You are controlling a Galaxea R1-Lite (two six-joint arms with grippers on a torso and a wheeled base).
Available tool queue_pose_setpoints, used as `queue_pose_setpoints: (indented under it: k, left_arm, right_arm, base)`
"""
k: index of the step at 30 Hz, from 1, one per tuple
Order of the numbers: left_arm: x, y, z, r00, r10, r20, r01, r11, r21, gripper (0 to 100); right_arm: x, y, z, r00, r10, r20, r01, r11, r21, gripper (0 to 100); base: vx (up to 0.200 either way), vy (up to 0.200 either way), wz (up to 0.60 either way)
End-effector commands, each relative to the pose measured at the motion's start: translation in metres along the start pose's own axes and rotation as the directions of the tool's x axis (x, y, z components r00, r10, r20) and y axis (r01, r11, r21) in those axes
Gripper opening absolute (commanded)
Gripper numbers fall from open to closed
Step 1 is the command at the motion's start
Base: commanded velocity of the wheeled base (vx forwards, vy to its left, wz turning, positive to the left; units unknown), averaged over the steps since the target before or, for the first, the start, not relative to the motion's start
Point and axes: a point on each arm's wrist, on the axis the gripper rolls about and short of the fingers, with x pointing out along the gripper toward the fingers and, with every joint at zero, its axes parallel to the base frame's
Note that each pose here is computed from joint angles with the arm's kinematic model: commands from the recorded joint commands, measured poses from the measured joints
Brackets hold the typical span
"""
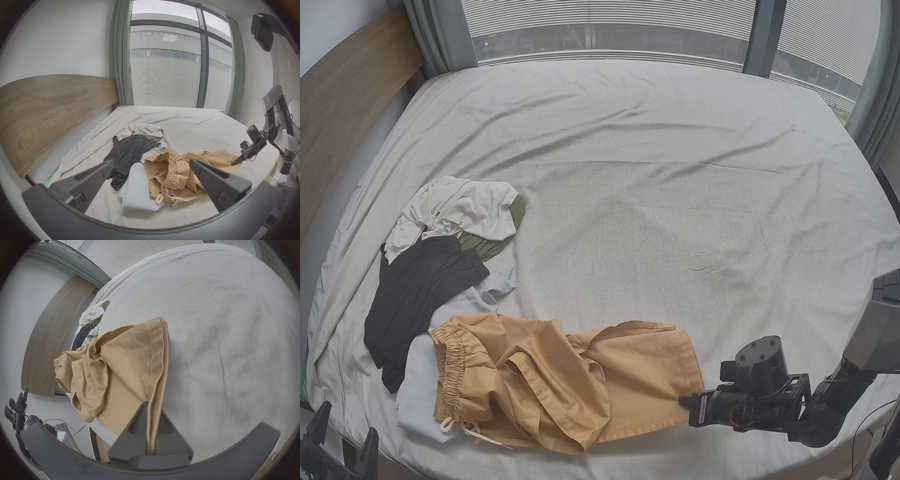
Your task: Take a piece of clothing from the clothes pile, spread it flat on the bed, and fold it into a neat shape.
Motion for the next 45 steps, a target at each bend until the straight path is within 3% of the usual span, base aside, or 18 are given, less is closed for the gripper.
queue_pose_setpoints:
  k: [1,19,38,45]
  left_arm:
    - [0.000,0.000,-0.005,1.000,-0.001,-0.002,0.001,1.000,0.000,100]
    - [0.000,0.000,-0.005,1.000,-0.001,0.000,0.001,1.000,0.002,100]
    - [0.000,0.000,-0.005,1.000,-0.001,-0.002,0.001,1.000,0.002,100]
    - [0.000,0.000,-0.005,1.000,-0.001,-0.002,0.001,1.000,0.002,100]
  right_arm:
    - [-0.009,-0.012,0.001,0.999,-0.022,0.024,0.022,1.000,0.015,0]
    - [-0.046,-0.062,-0.018,0.988,-0.135,0.076,0.131,0.990,0.055,0]
    - [-0.049,-0.078,-0.012,0.976,-0.200,0.085,0.192,0.977,0.093,0]
    - [-0.052,-0.079,-0.016,0.974,-0.220,0.045,0.216,0.973,0.082,0]
  base:
    - [0.000,0.000,0.00]
    - [0.000,0.000,0.00]
    - [0.000,0.000,0.00]
    - [0.000,0.000,0.00]
